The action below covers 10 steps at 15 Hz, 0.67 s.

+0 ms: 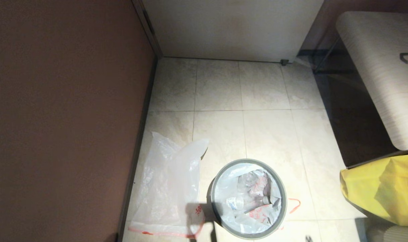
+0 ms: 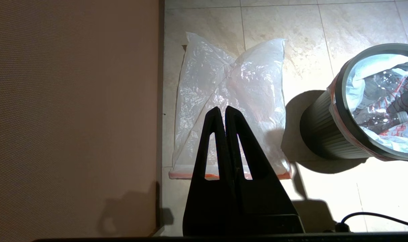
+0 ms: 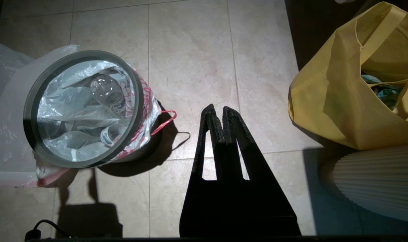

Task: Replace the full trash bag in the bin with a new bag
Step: Place the trash can ring on the floor

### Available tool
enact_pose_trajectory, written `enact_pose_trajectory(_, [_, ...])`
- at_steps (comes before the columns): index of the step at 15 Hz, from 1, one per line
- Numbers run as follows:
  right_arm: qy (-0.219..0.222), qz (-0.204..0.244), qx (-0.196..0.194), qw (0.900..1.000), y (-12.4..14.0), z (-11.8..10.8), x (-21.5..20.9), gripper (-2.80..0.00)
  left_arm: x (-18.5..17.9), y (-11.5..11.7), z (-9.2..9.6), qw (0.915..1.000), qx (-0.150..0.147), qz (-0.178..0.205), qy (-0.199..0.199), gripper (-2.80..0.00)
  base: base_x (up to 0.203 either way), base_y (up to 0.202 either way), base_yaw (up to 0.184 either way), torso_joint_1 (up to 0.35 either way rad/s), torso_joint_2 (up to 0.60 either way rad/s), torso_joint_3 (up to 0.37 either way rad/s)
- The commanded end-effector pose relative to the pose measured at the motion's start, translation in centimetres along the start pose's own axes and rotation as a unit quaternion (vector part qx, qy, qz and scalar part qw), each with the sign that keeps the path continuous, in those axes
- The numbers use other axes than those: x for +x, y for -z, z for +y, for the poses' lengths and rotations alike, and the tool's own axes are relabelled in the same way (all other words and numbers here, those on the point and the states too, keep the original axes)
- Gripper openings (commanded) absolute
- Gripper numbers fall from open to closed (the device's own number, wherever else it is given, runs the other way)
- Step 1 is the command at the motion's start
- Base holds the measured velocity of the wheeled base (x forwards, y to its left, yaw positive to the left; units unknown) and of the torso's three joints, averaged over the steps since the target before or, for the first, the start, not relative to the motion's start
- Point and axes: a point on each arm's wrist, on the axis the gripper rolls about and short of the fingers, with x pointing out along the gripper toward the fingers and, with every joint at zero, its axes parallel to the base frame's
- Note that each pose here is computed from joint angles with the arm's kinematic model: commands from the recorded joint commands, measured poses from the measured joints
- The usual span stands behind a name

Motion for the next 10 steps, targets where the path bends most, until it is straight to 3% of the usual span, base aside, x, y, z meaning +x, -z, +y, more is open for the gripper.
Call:
enact_pose_trajectory(1, [0.0, 0.0, 0.0, 1.0, -0.01, 0.0, 0.0, -2.8, -0.01, 0.0, 0.0, 1.0, 0.0, -0.001, 0.0, -2.8, 0.0, 0.0, 0.0, 0.0, 0.0, 0.0])
enact_pose_trajectory(10, [0.001, 0.0, 0.0, 1.0, -0.01, 0.0, 0.0, -2.8, -0.01, 0.0, 0.0, 1.0, 0.0, -0.001, -0.001, -2.8, 0.0, 0.0, 0.0, 0.0, 0.0, 0.0])
